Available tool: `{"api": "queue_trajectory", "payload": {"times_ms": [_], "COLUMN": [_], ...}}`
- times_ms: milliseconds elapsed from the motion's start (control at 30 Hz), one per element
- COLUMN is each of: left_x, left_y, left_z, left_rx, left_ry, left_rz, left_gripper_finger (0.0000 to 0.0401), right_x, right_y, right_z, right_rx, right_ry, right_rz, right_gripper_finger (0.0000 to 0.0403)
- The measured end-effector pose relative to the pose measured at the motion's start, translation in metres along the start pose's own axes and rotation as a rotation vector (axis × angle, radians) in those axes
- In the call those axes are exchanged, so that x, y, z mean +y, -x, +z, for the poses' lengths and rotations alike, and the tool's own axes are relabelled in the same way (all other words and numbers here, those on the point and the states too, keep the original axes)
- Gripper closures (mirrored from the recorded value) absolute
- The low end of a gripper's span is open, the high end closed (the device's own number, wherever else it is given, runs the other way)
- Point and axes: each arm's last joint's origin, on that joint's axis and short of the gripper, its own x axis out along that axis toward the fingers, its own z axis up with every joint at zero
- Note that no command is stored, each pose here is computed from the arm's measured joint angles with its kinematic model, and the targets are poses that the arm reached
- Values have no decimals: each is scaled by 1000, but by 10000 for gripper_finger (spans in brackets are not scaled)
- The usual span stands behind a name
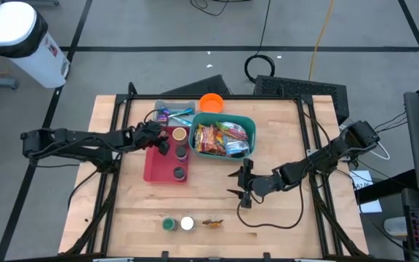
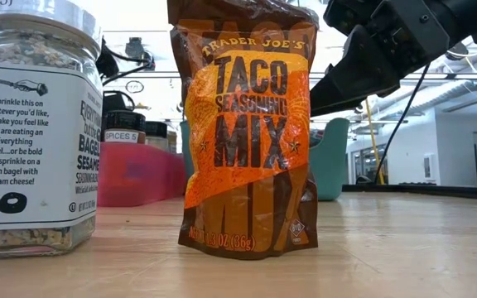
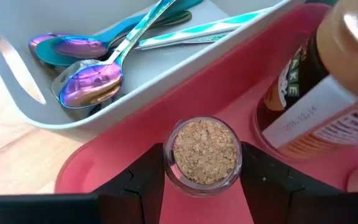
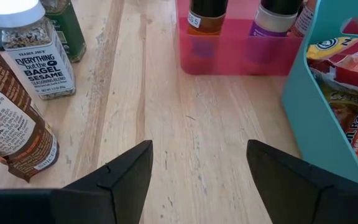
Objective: Pick & Place Food Item
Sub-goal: Put the brown spice bottle into the red bin, then put the orange spice pack into the red bin
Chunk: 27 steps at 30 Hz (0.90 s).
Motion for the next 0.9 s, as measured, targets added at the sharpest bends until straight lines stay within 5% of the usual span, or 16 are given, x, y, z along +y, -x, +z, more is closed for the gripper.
{"api": "queue_trajectory", "payload": {"times_ms": [400, 900], "left_x": [0, -9], "left_y": [-1, 3], "left_z": [-1, 13], "left_rx": [8, 20], "left_ry": [-2, 46], "left_rz": [13, -104], "left_gripper_finger": [71, 39], "right_x": [0, 0], "right_y": [0, 0], "right_z": [0, 0], "right_rx": [1, 5], "right_ry": [0, 2], "right_rz": [1, 0], "right_gripper_finger": [152, 152]}}
